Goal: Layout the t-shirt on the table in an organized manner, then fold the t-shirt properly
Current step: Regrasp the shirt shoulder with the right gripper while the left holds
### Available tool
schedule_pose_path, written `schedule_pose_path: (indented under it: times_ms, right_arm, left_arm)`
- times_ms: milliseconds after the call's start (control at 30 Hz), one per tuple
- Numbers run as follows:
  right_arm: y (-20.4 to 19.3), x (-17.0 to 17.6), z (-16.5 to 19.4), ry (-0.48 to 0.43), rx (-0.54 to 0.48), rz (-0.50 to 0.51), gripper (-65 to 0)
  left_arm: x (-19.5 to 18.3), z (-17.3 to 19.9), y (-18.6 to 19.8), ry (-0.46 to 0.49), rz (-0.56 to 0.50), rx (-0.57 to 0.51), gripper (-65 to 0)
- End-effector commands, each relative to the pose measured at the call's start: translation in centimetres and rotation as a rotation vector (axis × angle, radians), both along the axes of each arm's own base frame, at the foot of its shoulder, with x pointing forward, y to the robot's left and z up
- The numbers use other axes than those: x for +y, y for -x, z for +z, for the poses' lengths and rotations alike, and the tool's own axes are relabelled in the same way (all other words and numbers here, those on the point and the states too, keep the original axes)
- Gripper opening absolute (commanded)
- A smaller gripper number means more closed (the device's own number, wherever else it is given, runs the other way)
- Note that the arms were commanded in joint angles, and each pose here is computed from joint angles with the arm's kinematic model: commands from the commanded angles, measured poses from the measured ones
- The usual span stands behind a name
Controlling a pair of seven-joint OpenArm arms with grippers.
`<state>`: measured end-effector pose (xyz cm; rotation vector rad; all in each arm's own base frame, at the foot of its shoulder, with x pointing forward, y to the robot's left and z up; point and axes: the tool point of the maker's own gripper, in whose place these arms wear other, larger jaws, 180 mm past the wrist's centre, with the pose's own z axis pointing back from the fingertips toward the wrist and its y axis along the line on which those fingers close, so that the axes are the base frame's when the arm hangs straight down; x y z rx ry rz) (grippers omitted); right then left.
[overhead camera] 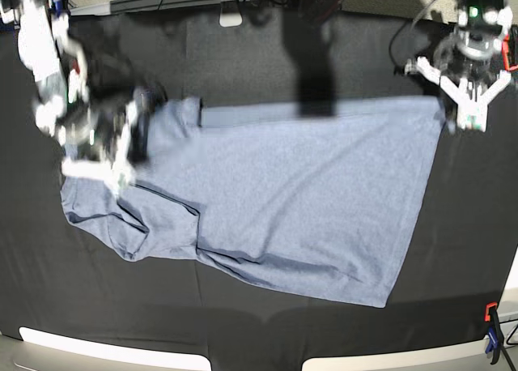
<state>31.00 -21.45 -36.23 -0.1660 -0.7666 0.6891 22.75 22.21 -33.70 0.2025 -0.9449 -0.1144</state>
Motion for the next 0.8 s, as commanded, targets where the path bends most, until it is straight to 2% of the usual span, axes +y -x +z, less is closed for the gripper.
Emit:
schedule_pose_path:
  times_ms: [0,100,167,367,533,600,667,767]
  right_arm:
    - [-1.7,-0.4,1.6,-0.009,-0.060,-0.012,-59.7]
    - [-4.0,-0.3,1.8,-0.052,-0.086,-0.050,-40.2]
    - [-4.8,0.0,1.7,-0.072,-0.088,-0.068,-35.0]
    - [-3.3,1.4,1.7,-0.131,-0.009,-0.072,-35.1]
    - [0.2,4.0,3.4,-0.178,-0.026,-0.015,-35.1]
    - [2.3,4.3,3.3,-0.182,-0.001,-0.022,-35.1]
    - [4.4,3.8,2.4,-0.188,0.044,-0.072,-35.1]
    - [6.7,1.7,1.1,-0.222,0.066,-0.216,-35.1]
  left_arm:
    - [0.1,1.7,-1.2,-0.011,0.007,-0.072,-65.0]
    - [-0.6,3.0,-3.1,0.033,0.026,-0.136,-65.0]
    - [-1.1,3.6,-4.0,0.068,0.035,-0.168,-65.0]
    - [-1.3,4.3,-4.9,0.079,0.041,-0.198,-65.0]
    - [-1.3,4.3,-4.9,0.081,0.041,-0.198,-65.0]
    - [-1.3,4.3,-4.9,0.081,0.041,-0.198,-65.0]
    - [-1.3,4.3,-4.9,0.081,0.041,-0.198,-65.0]
    - [-1.3,4.3,-4.9,0.081,0.041,-0.198,-65.0]
